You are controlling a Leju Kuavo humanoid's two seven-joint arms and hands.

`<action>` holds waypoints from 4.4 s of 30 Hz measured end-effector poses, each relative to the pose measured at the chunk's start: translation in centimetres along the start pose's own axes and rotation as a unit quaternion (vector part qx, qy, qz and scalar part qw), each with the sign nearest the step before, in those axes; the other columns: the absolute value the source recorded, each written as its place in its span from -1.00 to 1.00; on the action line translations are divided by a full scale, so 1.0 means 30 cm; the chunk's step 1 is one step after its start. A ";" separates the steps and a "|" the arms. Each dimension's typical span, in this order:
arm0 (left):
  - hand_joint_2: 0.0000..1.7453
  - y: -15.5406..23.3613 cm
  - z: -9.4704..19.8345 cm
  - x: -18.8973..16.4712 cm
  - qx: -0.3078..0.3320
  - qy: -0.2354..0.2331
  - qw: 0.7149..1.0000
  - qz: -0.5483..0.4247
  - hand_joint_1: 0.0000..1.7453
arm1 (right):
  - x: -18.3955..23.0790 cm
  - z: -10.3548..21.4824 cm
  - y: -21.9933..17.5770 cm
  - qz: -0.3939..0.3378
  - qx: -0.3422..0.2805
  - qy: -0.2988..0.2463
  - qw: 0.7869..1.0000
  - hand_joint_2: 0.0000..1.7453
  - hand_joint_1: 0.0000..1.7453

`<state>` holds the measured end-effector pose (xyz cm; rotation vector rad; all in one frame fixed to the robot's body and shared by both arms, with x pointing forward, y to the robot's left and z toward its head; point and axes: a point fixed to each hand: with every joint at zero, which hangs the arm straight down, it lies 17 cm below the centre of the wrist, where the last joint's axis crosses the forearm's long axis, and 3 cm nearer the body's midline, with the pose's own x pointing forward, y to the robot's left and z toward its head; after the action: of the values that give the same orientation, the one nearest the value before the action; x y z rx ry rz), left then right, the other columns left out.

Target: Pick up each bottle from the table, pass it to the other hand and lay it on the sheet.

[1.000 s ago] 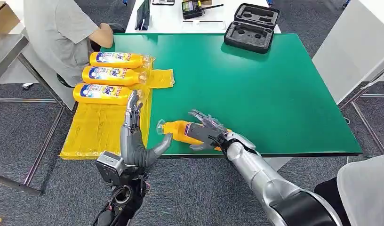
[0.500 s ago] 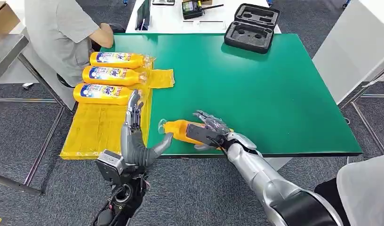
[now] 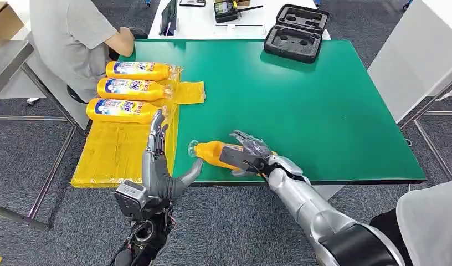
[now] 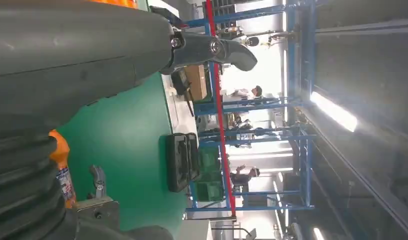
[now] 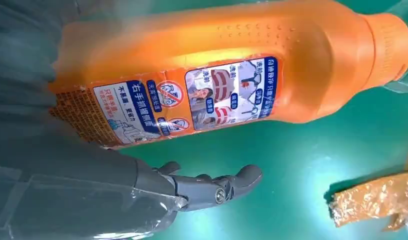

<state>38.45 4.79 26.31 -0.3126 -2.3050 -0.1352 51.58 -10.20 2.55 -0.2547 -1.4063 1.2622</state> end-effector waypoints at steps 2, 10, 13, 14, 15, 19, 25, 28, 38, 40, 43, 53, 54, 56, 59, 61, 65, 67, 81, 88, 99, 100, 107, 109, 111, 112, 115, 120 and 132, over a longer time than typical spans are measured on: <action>1.00 0.000 0.000 0.000 0.000 0.000 1.000 0.000 -1.00 | 0.000 -0.001 -0.001 -0.002 0.005 0.001 1.000 1.00 -1.00; 1.00 -0.004 -0.002 0.001 -0.004 -0.001 1.000 0.003 -1.00 | 0.005 0.003 0.012 -0.019 0.033 -0.003 0.999 1.00 1.00; 1.00 -0.004 -0.002 0.001 -0.003 0.000 1.000 0.004 -1.00 | 0.002 0.007 0.022 -0.025 0.046 0.000 0.999 1.00 1.00; 1.00 -0.005 -0.002 0.002 -0.004 0.000 1.000 0.006 -1.00 | -0.001 0.008 0.022 -0.027 0.048 0.001 0.998 1.00 1.00; 1.00 -0.006 -0.002 0.002 -0.005 0.000 1.000 0.007 -1.00 | -0.003 0.009 0.022 -0.030 0.050 0.002 0.998 1.00 1.00; 1.00 -0.007 -0.002 0.002 -0.005 0.000 1.000 0.008 -1.00 | -0.006 0.010 0.021 -0.036 0.051 0.004 0.998 1.00 1.00; 1.00 -0.012 -0.002 0.002 -0.010 0.000 1.000 0.013 -1.00 | -0.026 0.017 0.016 -0.056 0.058 0.016 0.997 1.00 1.00; 1.00 -0.014 -0.002 -0.001 -0.011 0.002 1.000 0.017 -1.00 | -0.052 0.020 0.008 -0.052 0.057 0.030 0.997 1.00 1.00; 1.00 -0.014 0.000 -0.009 -0.011 0.005 1.000 0.017 -1.00 | -0.087 0.018 -0.018 -0.033 0.038 0.052 0.997 1.00 -0.94; 1.00 -0.015 0.002 -0.011 -0.011 0.005 1.000 0.017 -1.00 | -0.094 0.017 -0.025 -0.025 0.032 0.055 0.998 1.00 -0.98; 1.00 -0.013 0.002 -0.011 -0.010 0.006 1.000 0.016 -1.00 | -0.121 0.017 -0.046 0.004 0.012 0.070 0.997 1.00 -1.00; 1.00 -0.008 0.011 -0.017 -0.005 0.008 1.000 0.007 -1.00 | -0.176 0.026 -0.105 0.159 -0.053 0.106 0.980 1.00 -1.00; 1.00 -0.008 0.012 -0.018 -0.006 0.009 1.000 0.007 -1.00 | -0.179 0.029 -0.101 0.169 -0.053 0.107 0.978 1.00 -1.00; 1.00 -0.009 0.015 -0.019 -0.006 0.010 1.000 0.007 -1.00 | -0.183 0.032 -0.100 0.184 -0.057 0.110 0.975 1.00 -1.00; 1.00 -0.009 0.017 -0.020 -0.006 0.010 1.000 0.007 -1.00 | -0.189 0.035 -0.102 0.204 -0.059 0.115 0.970 1.00 -1.00; 1.00 -0.010 0.017 -0.020 -0.006 0.010 1.000 0.008 -1.00 | -0.193 0.037 -0.096 0.210 -0.056 0.117 0.969 1.00 -1.00; 1.00 -0.010 0.016 -0.019 -0.007 0.010 1.000 0.008 -1.00 | -0.195 0.039 -0.100 0.216 -0.056 0.114 0.968 1.00 -1.00; 1.00 -0.010 0.017 -0.019 -0.007 0.010 1.000 0.007 -1.00 | -0.189 0.038 -0.112 0.219 -0.062 0.110 0.968 1.00 -1.00; 1.00 -0.012 0.017 -0.018 -0.008 0.010 1.000 0.009 -1.00 | -0.224 0.054 -0.193 0.252 -0.076 0.123 0.957 1.00 -1.00; 1.00 -0.015 0.013 -0.016 -0.011 0.009 1.000 0.012 -1.00 | -0.307 0.096 -0.188 0.243 -0.061 0.155 0.956 1.00 -1.00; 1.00 -0.010 0.003 -0.017 -0.009 0.007 1.000 0.009 -1.00 | -0.380 0.164 -0.114 0.202 -0.054 0.172 0.963 1.00 -1.00; 1.00 -0.010 0.004 -0.018 -0.008 0.008 1.000 0.009 -1.00 | -0.382 0.166 -0.113 0.200 -0.054 0.172 0.963 1.00 -1.00; 1.00 -0.010 0.005 -0.020 -0.009 0.008 1.000 0.009 -1.00 | -0.386 0.171 -0.113 0.194 -0.057 0.173 0.964 1.00 -1.00; 1.00 -0.010 0.005 -0.020 -0.009 0.008 1.000 0.009 -1.00 | -0.385 0.171 -0.113 0.194 -0.057 0.173 0.964 1.00 -1.00; 1.00 -0.010 0.004 -0.020 -0.009 0.008 1.000 0.009 -1.00 | -0.386 0.171 -0.111 0.187 -0.055 0.173 0.965 1.00 0.66; 1.00 -0.011 0.003 -0.020 -0.009 0.008 1.000 0.009 -1.00 | -0.386 0.171 -0.111 0.182 -0.056 0.172 0.967 1.00 0.94; 1.00 -0.012 0.000 -0.019 -0.009 0.007 1.000 0.009 -1.00 | -0.394 0.177 -0.103 0.166 -0.054 0.166 0.970 1.00 1.00; 1.00 -0.012 -0.002 -0.018 -0.007 0.007 1.000 0.009 -1.00 | -0.411 0.188 -0.112 0.153 -0.058 0.164 0.973 1.00 1.00; 1.00 -0.011 -0.002 -0.018 -0.006 0.007 1.000 0.009 -1.00 | -0.444 0.209 -0.143 0.113 -0.083 0.167 0.976 1.00 1.00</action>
<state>38.77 4.35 25.96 -0.3358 -2.2882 -0.1411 52.67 -25.23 -0.24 -0.7263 -1.2149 1.2174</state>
